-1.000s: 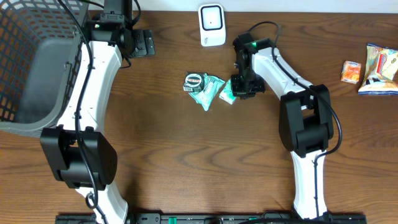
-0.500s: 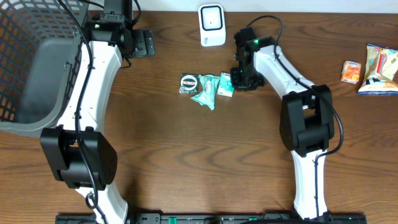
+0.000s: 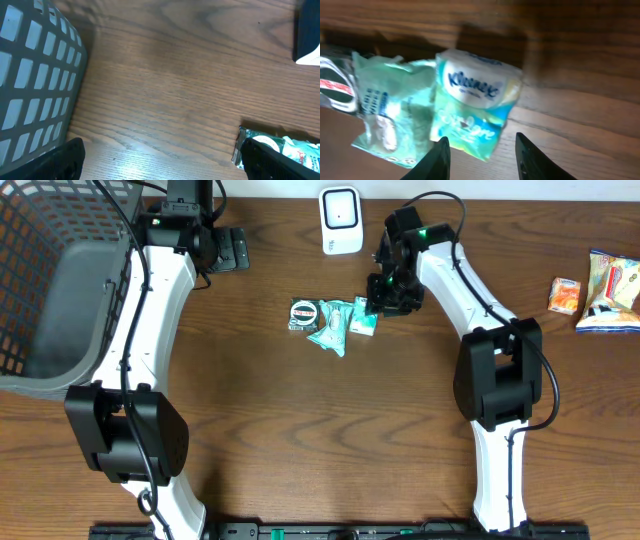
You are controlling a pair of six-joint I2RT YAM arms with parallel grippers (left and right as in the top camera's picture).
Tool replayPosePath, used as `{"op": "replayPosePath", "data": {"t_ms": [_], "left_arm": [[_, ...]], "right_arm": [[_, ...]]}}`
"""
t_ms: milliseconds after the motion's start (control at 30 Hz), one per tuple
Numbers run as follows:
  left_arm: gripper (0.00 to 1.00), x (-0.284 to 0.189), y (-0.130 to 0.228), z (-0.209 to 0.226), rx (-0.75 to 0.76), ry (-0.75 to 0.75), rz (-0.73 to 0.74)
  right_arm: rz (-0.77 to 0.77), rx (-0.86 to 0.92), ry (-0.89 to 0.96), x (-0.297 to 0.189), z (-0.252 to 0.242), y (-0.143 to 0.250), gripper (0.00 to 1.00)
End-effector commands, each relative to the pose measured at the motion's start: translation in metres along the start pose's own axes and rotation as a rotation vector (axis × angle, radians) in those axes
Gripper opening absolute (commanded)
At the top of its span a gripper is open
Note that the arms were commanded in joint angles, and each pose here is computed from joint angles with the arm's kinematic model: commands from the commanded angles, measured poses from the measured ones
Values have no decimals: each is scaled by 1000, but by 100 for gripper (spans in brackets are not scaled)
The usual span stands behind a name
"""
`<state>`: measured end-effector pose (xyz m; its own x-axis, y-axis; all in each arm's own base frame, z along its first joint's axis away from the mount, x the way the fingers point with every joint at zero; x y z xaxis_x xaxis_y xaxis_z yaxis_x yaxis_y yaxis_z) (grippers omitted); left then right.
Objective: Scan the item barcode
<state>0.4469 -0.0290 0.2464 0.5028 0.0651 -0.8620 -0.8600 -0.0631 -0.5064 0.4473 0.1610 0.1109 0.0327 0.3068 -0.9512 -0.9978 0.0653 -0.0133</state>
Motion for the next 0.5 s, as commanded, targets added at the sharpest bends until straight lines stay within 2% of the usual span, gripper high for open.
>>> {"op": "replayPosePath", "data": {"t_ms": [0,200,300,467], "left_arm": [[98,-12,-5,2,-19,-5,-31],[98,-12,-5,2,-19,-5,-31],[98,-12,-5,2,-19,-5,-31],[98,-12,-5,2,-19,-5,-31]], "right_arm": [[1,43,-31,5,7,0,37],[-15,43,-2,19,11,2,40],[-21,56,65,25,2,5,45],[-13,59,70,40,-5,9,45]]}}
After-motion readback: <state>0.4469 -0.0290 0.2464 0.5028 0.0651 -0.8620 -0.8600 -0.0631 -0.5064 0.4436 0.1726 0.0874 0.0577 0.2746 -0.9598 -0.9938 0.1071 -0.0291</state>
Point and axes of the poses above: each gripper's point midway between its finger pads, its own x axis out along the fingers, its own z axis along the line the jaws close on, y = z × x, the point moved 7 cm from there along -x, back along the fingers, and after that the axes turned 5 degrees about x, right-handed, at the moved point
